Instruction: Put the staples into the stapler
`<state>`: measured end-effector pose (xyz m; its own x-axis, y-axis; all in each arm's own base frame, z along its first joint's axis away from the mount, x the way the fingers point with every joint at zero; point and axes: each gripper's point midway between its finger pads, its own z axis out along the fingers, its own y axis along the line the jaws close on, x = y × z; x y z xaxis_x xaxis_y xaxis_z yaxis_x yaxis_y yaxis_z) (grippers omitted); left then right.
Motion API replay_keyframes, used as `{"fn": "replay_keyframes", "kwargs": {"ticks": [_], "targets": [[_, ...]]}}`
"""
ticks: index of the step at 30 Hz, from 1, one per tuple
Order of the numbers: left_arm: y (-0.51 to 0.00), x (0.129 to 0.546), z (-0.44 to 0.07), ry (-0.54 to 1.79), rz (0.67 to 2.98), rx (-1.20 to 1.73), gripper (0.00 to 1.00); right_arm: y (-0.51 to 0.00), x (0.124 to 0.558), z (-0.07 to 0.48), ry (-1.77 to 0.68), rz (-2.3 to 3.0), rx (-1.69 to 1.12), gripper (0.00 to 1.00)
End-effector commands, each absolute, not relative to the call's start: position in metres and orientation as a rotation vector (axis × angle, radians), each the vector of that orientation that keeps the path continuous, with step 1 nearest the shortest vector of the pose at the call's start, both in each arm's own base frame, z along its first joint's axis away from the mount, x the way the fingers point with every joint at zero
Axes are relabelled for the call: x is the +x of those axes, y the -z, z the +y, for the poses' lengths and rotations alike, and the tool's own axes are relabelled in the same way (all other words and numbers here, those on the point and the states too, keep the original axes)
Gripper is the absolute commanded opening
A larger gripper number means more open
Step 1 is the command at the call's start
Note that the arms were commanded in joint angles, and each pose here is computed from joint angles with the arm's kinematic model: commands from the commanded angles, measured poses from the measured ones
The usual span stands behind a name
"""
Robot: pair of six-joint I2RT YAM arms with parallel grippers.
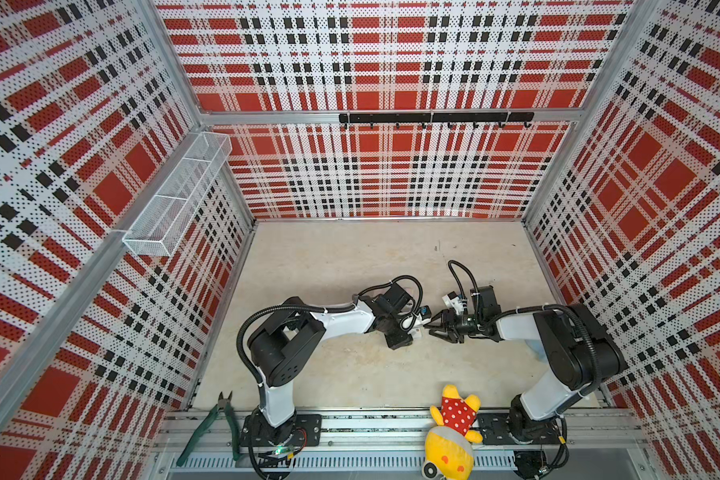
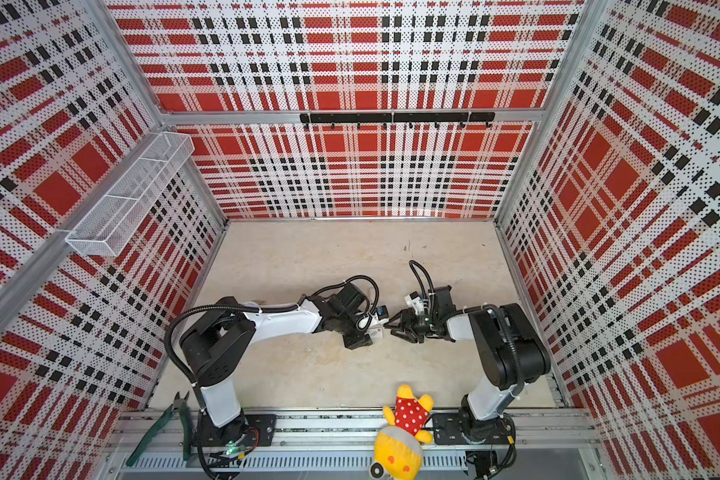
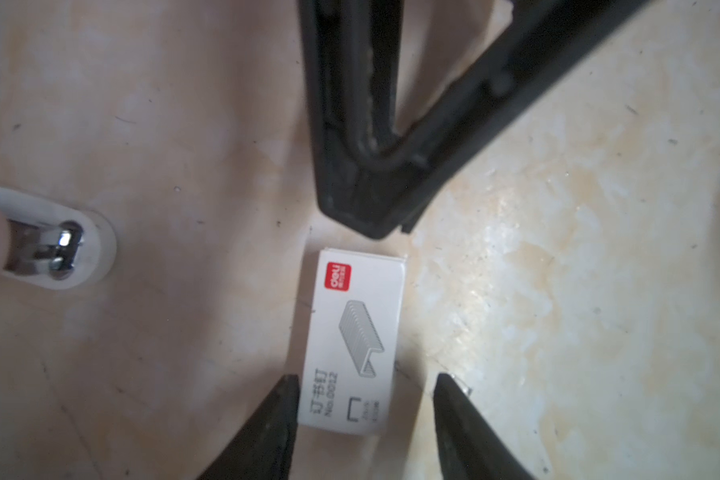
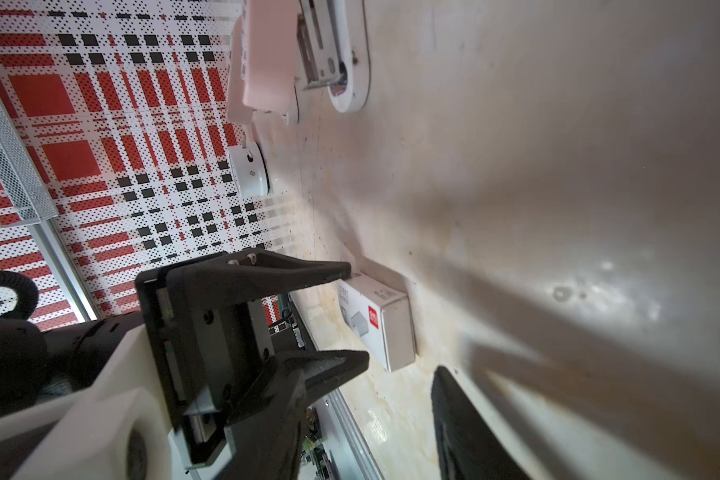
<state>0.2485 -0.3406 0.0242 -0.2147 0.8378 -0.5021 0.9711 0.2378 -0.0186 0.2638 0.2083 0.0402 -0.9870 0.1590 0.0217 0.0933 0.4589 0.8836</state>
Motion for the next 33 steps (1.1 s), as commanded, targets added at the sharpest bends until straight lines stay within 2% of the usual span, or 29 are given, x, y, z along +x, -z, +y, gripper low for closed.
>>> {"fn": "replay_keyframes", "kwargs": {"ticks": [1, 12, 33], "targets": [[-0.022, 0.255, -0.344, 0.468, 2.121, 1.666, 0.58, -0.045, 0.273, 0.214, -1.599, 2.592, 0.187, 0.49], [-0.020, 0.254, -0.344, 0.502, 2.119, 1.674, 0.47, -0.045, 0.273, 0.219, -1.609, 2.599, 0.174, 0.47], [-0.015, 0.254, -0.346, 0.508, 2.100, 1.696, 0.41, -0.041, 0.269, 0.234, -1.637, 2.622, 0.135, 0.46]]}}
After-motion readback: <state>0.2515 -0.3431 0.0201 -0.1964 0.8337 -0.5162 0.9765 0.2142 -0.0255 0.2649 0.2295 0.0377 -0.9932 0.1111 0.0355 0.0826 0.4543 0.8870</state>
